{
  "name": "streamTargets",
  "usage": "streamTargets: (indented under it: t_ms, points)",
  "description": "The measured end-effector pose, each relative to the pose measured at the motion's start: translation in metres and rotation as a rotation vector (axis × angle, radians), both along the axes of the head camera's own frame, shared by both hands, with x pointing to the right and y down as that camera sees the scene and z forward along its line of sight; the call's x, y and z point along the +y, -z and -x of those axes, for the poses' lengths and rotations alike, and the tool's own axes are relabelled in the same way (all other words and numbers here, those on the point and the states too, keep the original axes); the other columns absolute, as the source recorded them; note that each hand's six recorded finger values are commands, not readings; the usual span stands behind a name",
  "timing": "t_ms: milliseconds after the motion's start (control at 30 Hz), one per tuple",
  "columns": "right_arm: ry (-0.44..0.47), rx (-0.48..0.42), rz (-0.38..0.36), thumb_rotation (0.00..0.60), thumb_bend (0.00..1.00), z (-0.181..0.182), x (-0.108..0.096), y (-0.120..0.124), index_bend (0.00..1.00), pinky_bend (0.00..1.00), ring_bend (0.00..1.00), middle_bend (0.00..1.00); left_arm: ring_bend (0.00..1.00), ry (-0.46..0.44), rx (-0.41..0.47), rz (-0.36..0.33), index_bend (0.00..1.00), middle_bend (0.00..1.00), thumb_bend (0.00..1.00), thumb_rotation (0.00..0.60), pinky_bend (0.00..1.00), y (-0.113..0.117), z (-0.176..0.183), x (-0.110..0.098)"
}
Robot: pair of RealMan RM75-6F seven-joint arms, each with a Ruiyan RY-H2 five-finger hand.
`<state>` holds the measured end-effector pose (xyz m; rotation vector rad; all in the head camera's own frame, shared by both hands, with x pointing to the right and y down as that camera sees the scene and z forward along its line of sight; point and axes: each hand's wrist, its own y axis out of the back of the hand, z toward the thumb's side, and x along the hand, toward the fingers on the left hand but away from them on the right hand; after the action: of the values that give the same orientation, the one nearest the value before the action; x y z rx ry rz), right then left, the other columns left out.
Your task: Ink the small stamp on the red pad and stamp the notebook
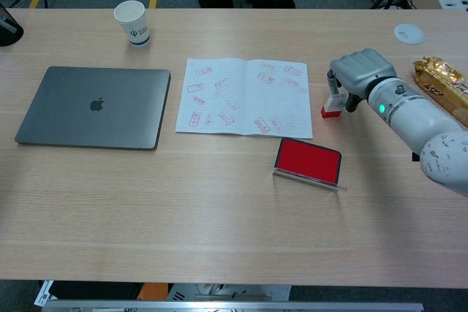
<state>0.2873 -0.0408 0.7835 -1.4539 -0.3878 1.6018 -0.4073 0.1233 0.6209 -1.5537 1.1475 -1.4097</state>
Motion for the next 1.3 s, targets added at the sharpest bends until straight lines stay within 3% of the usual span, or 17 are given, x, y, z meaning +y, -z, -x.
streamTargets:
  t_ms: [467, 633, 867, 1067, 1300]
  points:
    - [0.006, -0.006, 0.004, 0.600, 0.27, 0.004, 0.000, -0.001, 0.53, 0.28, 0.26, 0.39, 0.24, 0.005, -0.003, 0.005, 0.16, 0.24, 0.30, 0.600, 0.18, -0.001, 0.002, 0.000]
    - [0.009, -0.018, -0.003, 0.600, 0.35, 0.007, -0.001, 0.000, 0.58, 0.28, 0.27, 0.41, 0.24, 0.007, -0.004, 0.006, 0.16, 0.24, 0.30, 0.600, 0.18, -0.001, 0.003, 0.000]
    - [0.006, -0.026, -0.004, 0.600, 0.36, 0.004, -0.002, 0.003, 0.62, 0.28, 0.28, 0.43, 0.24, 0.008, -0.006, 0.009, 0.16, 0.24, 0.30, 0.600, 0.18, -0.001, 0.004, 0.001]
    - [0.052, -0.089, 0.001, 0.600, 0.39, 0.014, 0.006, 0.021, 0.66, 0.29, 0.31, 0.46, 0.24, 0.014, -0.005, 0.009, 0.16, 0.24, 0.30, 0.600, 0.18, -0.001, 0.005, 0.001]
    - [0.194, -0.168, -0.011, 0.600, 0.40, 0.032, 0.025, 0.061, 0.70, 0.31, 0.36, 0.50, 0.24, 0.005, -0.005, 0.012, 0.16, 0.24, 0.30, 0.600, 0.18, -0.002, 0.002, 0.001]
